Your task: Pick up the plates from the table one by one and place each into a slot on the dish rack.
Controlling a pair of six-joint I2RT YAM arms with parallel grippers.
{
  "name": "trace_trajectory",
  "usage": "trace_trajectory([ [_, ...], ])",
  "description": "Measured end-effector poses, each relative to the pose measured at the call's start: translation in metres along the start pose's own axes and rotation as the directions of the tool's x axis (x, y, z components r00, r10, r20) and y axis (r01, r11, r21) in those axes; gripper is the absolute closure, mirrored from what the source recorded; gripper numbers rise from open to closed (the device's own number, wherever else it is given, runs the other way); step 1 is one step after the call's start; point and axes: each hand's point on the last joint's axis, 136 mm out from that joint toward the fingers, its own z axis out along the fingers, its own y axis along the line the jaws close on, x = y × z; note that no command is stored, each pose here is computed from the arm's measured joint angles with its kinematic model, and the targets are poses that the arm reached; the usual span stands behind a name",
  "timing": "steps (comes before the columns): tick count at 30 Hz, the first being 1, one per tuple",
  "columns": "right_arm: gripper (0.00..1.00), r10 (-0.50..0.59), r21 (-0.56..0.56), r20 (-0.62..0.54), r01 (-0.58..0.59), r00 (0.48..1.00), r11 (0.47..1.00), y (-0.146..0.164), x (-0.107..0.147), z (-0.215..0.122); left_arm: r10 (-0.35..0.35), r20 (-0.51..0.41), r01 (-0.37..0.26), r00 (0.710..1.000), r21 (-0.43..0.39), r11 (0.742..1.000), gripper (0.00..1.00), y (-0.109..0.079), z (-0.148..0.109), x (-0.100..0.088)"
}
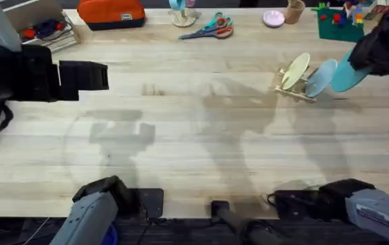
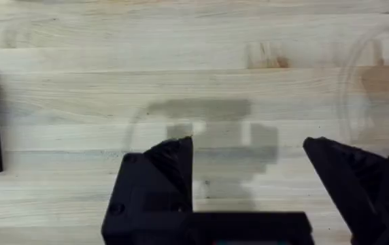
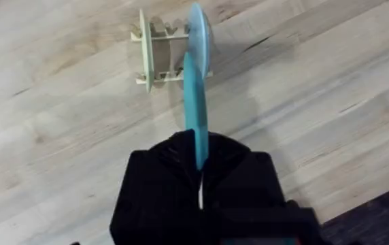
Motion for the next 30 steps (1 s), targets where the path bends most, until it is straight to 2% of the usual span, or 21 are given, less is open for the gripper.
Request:
trace_trajectory([
  [14, 0.969, -0.023, 0.044, -0.035, 0.024, 0.999, 0.999, 0.002, -0.013, 0.026, 0.000, 0.000, 0.000, 1.000, 0.000, 1.000, 0.006, 0.000, 0.000, 0.000],
  [22, 0.970, -0.015, 0.020, -0.059, 0.016, 0.998, 1.000, 0.003, -0.029, 0.048, 0.000, 0.000, 0.000, 1.000, 0.000, 1.000, 0.007, 0.000, 0.000, 0.000],
  [30, 0.970, -0.028, 0.024, -0.115, 0.031, 0.993, 0.999, -0.001, -0.030, 0.067, 0.000, 0.000, 0.000, 1.000, 0.000, 1.000, 0.007, 0.000, 0.000, 0.000],
])
